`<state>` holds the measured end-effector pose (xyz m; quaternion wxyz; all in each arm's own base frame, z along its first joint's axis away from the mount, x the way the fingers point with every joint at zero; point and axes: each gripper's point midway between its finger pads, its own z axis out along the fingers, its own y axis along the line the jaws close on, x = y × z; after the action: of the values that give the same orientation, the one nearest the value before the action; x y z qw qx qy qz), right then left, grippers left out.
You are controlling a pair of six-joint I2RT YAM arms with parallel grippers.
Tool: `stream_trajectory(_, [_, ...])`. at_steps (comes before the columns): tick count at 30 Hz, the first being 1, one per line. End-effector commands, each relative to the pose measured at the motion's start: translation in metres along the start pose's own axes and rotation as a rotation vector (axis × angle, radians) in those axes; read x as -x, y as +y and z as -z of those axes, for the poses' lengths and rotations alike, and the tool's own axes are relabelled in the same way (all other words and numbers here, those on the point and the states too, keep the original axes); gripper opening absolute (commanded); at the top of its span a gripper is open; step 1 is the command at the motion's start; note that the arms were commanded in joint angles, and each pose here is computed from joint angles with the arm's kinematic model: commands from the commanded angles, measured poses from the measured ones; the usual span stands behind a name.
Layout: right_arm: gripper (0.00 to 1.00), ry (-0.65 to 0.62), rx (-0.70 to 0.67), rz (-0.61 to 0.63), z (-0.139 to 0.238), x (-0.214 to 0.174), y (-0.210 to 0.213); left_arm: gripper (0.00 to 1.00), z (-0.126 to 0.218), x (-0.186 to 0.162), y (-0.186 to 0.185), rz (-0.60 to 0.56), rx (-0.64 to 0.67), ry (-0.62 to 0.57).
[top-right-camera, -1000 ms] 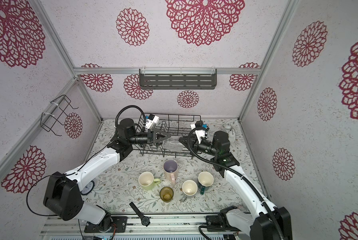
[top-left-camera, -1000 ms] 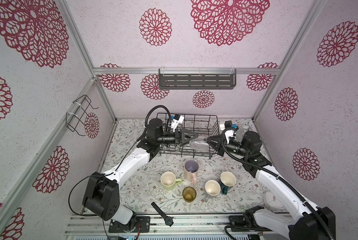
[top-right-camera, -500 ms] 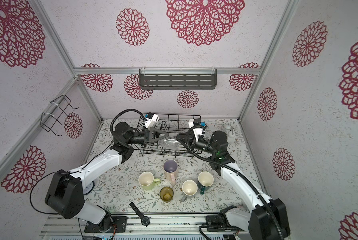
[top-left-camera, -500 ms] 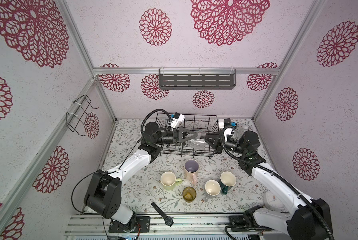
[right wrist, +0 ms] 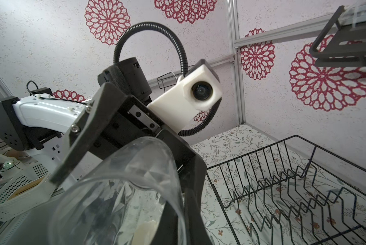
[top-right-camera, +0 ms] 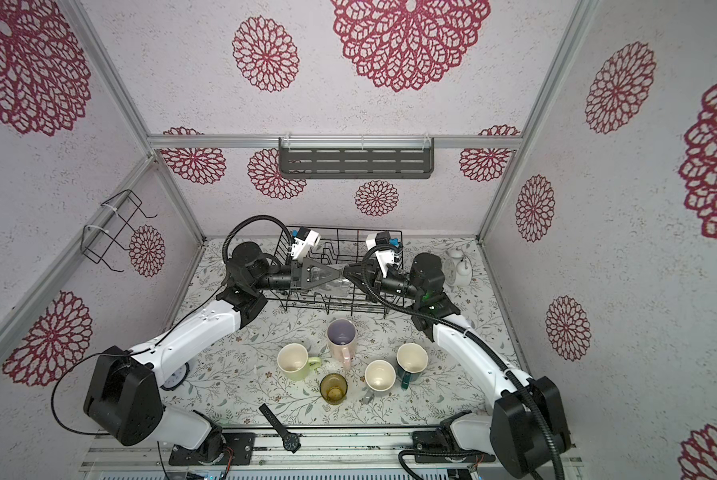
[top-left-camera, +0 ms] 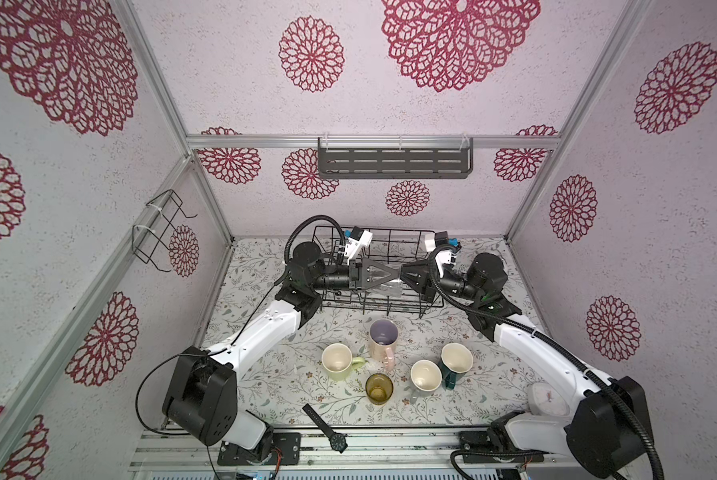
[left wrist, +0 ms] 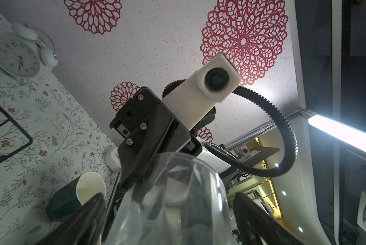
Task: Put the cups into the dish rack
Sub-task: 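Hold the glass cup with both grippers, then open the right gripper, then carry the glass cup over the rack with the left gripper while right arm withdraws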
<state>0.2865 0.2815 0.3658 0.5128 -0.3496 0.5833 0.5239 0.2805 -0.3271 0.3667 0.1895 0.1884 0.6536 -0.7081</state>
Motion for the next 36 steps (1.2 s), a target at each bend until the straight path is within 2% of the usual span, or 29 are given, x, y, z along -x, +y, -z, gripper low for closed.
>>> stream_trajectory(1, [0.00,-0.046,0.050,0.086,-0.002,0.027,0.013,0.95,0.000,0.002,-0.017,-0.059,-0.012,-0.002])
stream_trajectory(4, [0.00,-0.049,0.041,0.089,-0.002,0.026,0.012,0.90,0.000,0.002,-0.017,-0.053,-0.012,-0.003])
stream_trajectory(12, [0.00,-0.061,0.015,0.111,0.000,0.028,0.008,0.90,0.000,0.001,-0.012,-0.040,-0.009,0.000])
stream_trajectory(15, [0.00,-0.065,0.018,0.116,0.002,0.030,0.009,0.99,0.000,0.000,-0.013,-0.049,-0.012,-0.001])
stream_trajectory(17, [0.00,-0.070,0.020,0.115,0.005,0.032,0.010,0.99,0.000,0.000,-0.015,-0.054,-0.016,0.002])
stream_trajectory(23, [0.00,-0.102,0.028,0.135,0.013,0.037,0.018,0.92,0.000,0.000,-0.017,-0.052,-0.027,0.006])
stream_trajectory(29, [0.00,-0.104,0.022,0.129,0.019,0.035,0.017,0.90,-0.001,0.004,-0.023,-0.045,-0.069,0.001])
stream_trajectory(36, [0.00,-0.103,0.030,0.110,0.018,0.030,0.016,0.81,-0.004,0.008,-0.022,-0.023,-0.094,0.000])
